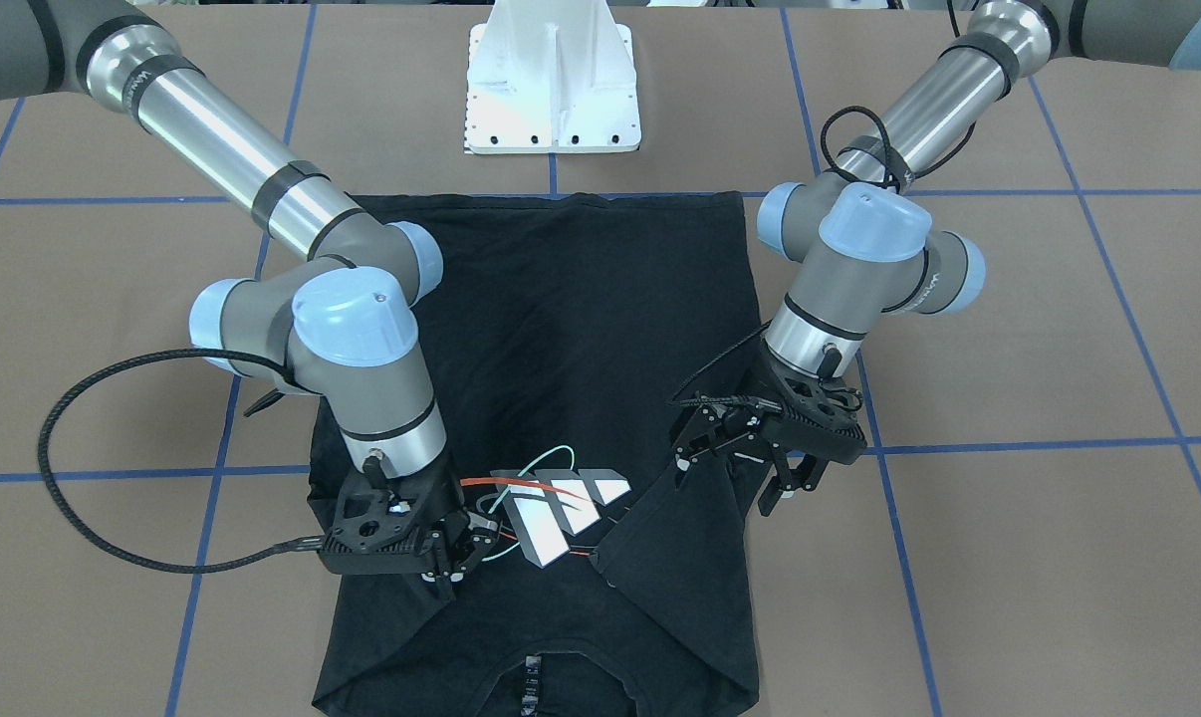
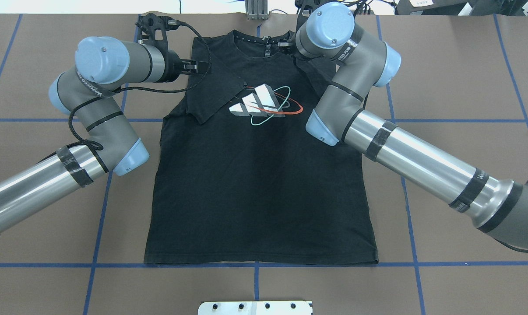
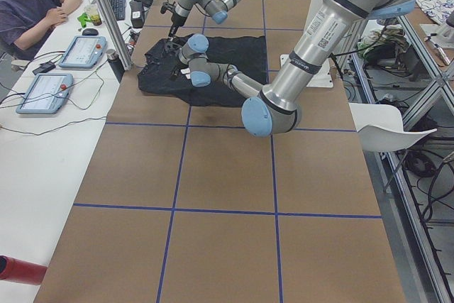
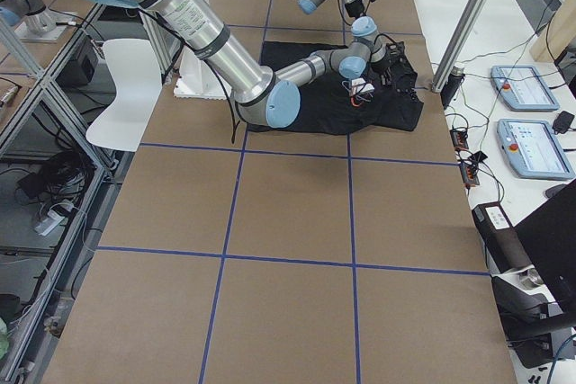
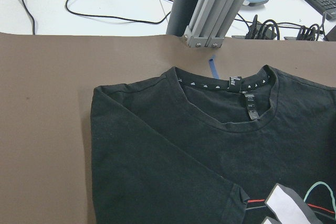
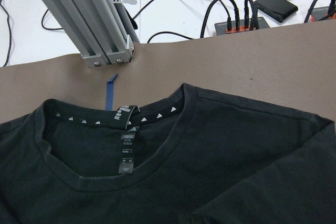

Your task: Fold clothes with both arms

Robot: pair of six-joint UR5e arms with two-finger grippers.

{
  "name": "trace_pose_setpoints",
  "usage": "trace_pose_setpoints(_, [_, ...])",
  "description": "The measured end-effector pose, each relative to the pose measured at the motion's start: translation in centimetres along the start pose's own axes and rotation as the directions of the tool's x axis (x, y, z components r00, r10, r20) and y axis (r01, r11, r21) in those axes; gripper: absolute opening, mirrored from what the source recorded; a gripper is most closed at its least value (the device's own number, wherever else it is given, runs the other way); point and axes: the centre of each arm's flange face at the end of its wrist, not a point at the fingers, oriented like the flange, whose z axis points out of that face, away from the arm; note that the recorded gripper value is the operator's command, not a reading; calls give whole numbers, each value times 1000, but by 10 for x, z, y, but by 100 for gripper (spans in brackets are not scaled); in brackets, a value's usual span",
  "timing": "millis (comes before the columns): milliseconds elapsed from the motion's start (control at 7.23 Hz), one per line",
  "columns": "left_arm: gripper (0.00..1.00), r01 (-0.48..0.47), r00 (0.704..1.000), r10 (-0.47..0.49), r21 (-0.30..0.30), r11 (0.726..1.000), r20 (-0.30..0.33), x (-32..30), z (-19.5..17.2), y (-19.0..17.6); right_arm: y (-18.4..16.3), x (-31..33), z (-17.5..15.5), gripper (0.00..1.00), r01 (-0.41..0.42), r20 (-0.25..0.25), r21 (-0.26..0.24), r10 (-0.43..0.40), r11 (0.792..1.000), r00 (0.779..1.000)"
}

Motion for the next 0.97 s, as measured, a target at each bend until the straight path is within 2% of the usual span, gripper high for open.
trace_pose_setpoints(138, [100,1,1000,-1,2,1000,1,-1,0,-1,8,-5,5,87,5,-7,0,-5,1000,1000])
trace_pose_setpoints(277, [100,1,1000,-1,4,1000,2,-2,-1,-2,13,-8,8,87,-6,-16,9,6,1000,1000])
trace_pose_setpoints(415, [100,2,1000,-2,5,1000,3,-2,-1,-3,13,-13,11,99,-43,-24,20,43,999,999])
trace_pose_setpoints(691, [100,2,1000,-2,8,1000,1,-2,-3,-5,4,-35,13,99,-105,-33,21,105,994,994])
trace_pose_setpoints(830, [100,4,1000,-4,13,1000,-3,-1,-6,-7,0,-42,6,99,-114,-40,0,114,993,993])
trace_pose_setpoints(968, [100,8,1000,-8,22,1000,-11,-4,-16,-5,-1,-43,-12,99,-110,-56,-47,108,993,993])
